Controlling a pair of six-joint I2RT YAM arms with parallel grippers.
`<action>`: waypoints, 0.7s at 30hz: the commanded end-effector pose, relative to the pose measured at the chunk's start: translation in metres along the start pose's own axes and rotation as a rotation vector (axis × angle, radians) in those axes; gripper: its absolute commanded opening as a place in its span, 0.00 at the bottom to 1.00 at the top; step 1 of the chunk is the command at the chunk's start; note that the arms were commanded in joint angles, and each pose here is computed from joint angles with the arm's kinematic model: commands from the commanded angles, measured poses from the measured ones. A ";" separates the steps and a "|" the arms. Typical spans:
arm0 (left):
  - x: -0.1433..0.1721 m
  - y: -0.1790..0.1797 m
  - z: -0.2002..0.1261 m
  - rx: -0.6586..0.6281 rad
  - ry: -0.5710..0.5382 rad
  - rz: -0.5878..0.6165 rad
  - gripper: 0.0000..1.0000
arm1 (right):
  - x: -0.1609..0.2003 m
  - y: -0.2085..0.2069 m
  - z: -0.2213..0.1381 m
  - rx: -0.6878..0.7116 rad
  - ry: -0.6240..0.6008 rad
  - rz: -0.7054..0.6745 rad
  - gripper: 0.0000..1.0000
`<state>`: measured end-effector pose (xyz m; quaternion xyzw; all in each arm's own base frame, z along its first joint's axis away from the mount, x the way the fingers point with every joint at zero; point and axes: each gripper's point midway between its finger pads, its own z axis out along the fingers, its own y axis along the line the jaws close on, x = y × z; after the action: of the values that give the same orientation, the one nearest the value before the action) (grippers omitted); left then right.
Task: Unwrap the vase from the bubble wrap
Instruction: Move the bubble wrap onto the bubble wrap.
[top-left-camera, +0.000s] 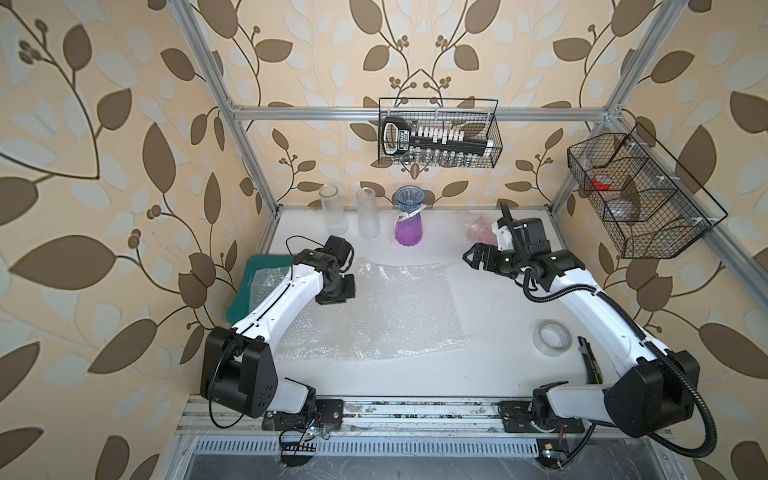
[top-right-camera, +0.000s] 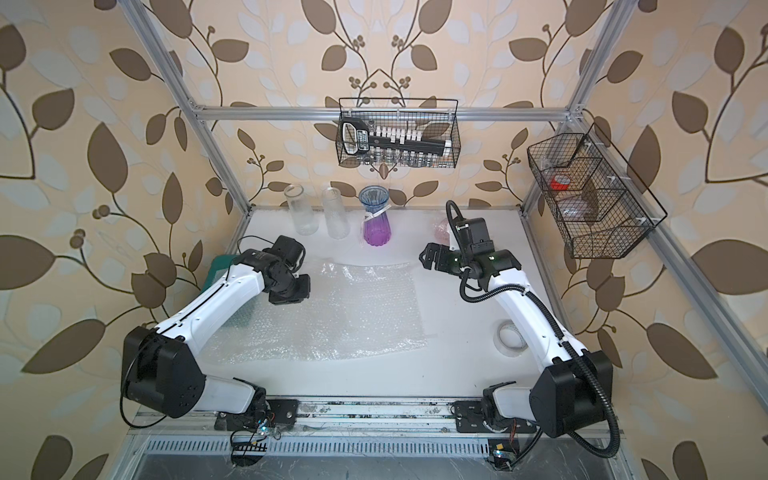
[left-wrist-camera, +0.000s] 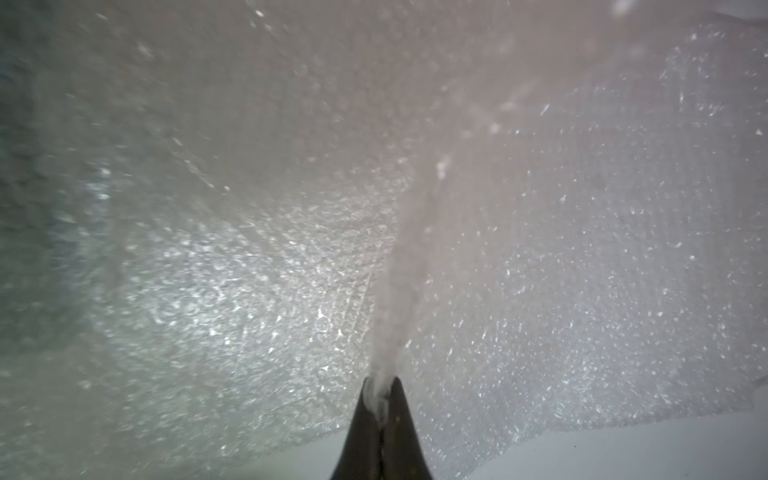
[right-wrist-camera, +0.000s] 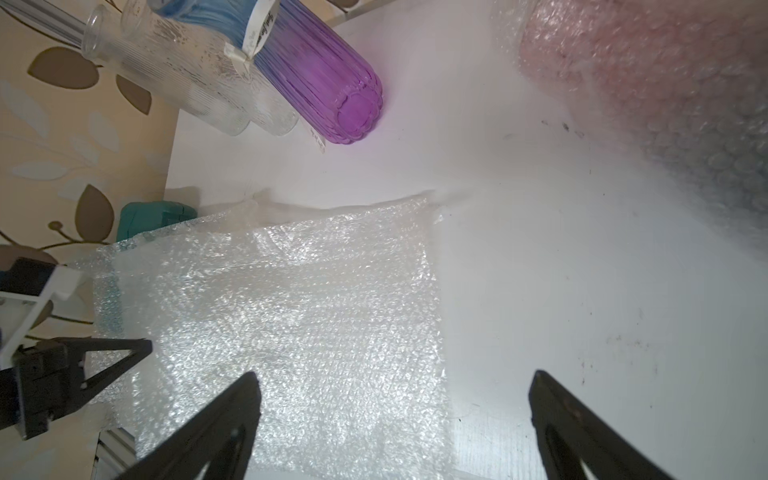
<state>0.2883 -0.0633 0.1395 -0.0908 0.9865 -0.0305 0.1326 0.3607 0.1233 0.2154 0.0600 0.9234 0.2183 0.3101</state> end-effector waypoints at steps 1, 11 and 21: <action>-0.006 0.059 -0.023 -0.191 0.015 -0.019 0.00 | -0.005 0.002 0.001 -0.005 0.008 -0.024 0.99; -0.050 0.185 -0.061 -0.570 -0.160 -0.250 0.00 | -0.008 0.001 0.003 -0.008 0.033 0.000 0.99; -0.062 0.201 -0.038 -0.671 -0.157 -0.259 0.86 | -0.032 -0.001 0.007 0.008 -0.007 0.060 0.99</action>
<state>0.3007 0.1365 0.1598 -0.2447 0.9253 0.2533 0.1406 0.3784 0.1202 0.2195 0.0709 0.9261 0.2183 0.2995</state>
